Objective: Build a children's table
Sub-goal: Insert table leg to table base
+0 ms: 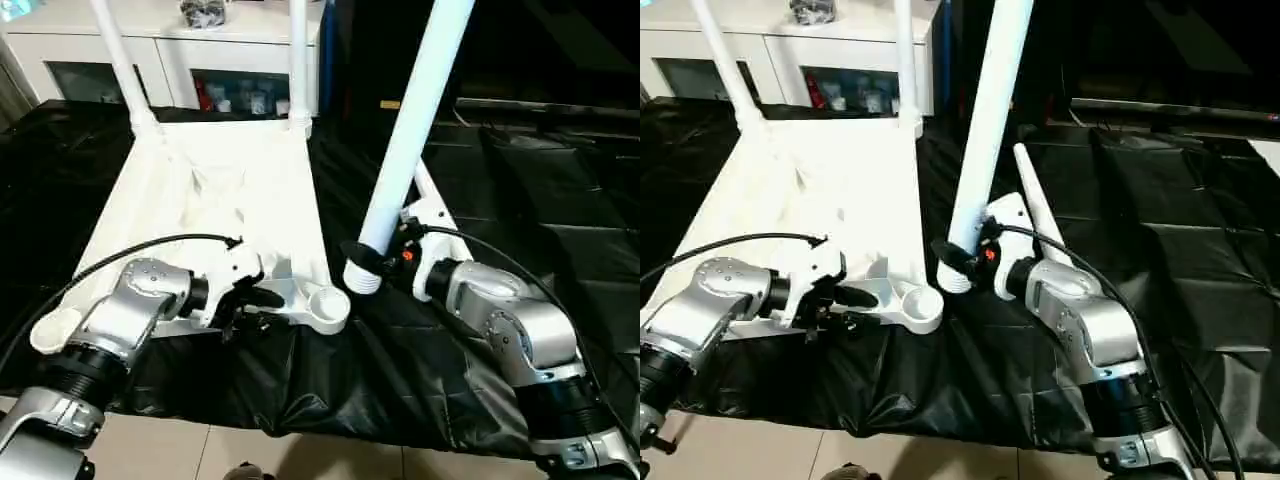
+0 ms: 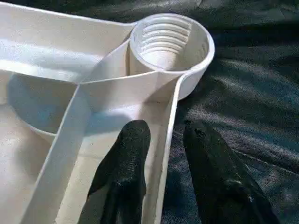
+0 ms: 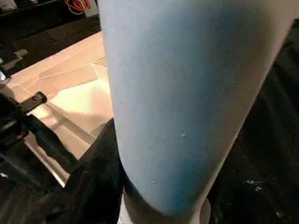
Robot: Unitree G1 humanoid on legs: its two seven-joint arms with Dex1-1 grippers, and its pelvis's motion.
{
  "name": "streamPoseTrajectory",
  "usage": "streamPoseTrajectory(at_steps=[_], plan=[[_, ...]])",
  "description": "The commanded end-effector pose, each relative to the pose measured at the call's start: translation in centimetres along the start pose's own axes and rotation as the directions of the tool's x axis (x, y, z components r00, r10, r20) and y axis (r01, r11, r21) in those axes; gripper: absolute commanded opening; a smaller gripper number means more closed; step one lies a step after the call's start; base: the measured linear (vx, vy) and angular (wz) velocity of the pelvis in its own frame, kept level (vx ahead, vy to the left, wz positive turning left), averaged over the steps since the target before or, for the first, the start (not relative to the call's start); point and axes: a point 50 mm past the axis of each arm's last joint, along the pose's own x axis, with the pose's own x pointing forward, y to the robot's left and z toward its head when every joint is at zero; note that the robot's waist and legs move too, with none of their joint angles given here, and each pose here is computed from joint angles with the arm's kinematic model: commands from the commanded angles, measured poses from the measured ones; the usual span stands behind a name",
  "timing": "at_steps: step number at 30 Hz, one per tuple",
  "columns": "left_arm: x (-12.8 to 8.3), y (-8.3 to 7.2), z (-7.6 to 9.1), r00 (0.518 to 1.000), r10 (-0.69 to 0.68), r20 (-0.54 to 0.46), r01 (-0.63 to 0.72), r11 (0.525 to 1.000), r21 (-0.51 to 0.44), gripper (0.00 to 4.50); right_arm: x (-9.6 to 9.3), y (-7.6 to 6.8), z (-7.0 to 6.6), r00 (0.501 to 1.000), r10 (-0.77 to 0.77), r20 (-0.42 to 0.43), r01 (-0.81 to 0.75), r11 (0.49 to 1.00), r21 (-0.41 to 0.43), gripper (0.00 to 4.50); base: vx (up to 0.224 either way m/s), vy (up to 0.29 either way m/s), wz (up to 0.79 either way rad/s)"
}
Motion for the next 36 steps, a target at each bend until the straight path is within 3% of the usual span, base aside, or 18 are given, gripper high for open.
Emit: streamPoseTrajectory(at_steps=[1,11,13,20,24,36], plan=[[-0.4,0.3,0.3,1.0,0.001,-0.008,-0.001,1.0,0.008,1.22,0.0,0.1,0.9,1.0,0.017,0.007,-0.017,0.999,-0.034,1.91,0.0,0.0,0.0],[-1.0,0.2,-0.7,0.998,0.001,-0.07,-0.002,1.0,-0.006,0.43,0.4,0.3,1.2,0.999,0.054,-0.004,-0.055,0.997,-0.052,1.91,0.0,0.0,0.0],[-0.9,0.2,-0.6,0.998,0.001,-0.064,-0.002,1.0,-0.013,0.1,0.4,0.4,1.4,0.997,0.076,-0.002,-0.076,0.996,-0.044,1.91,0.0,0.0,0.0],[0.7,-0.1,0.4,1.0,0.002,-0.019,-0.003,0.999,-0.053,0.0,0.3,1.5,1.2,0.982,0.187,-0.041,-0.187,0.982,-0.015,1.91,0.0,0.0,0.0],[2.9,-0.1,1.7,0.997,0.062,0.034,-0.061,0.998,-0.031,0.0,0.7,0.8,-0.1,0.983,0.131,-0.126,-0.137,0.99,-0.04,1.91,0.0,0.0,0.0],[2.9,-0.3,1.9,0.998,0.057,0.032,-0.057,0.998,-0.014,0.0,1.6,-0.5,-0.6,0.988,0.068,-0.141,-0.077,0.995,-0.058,1.91,0.0,0.0,0.0]])
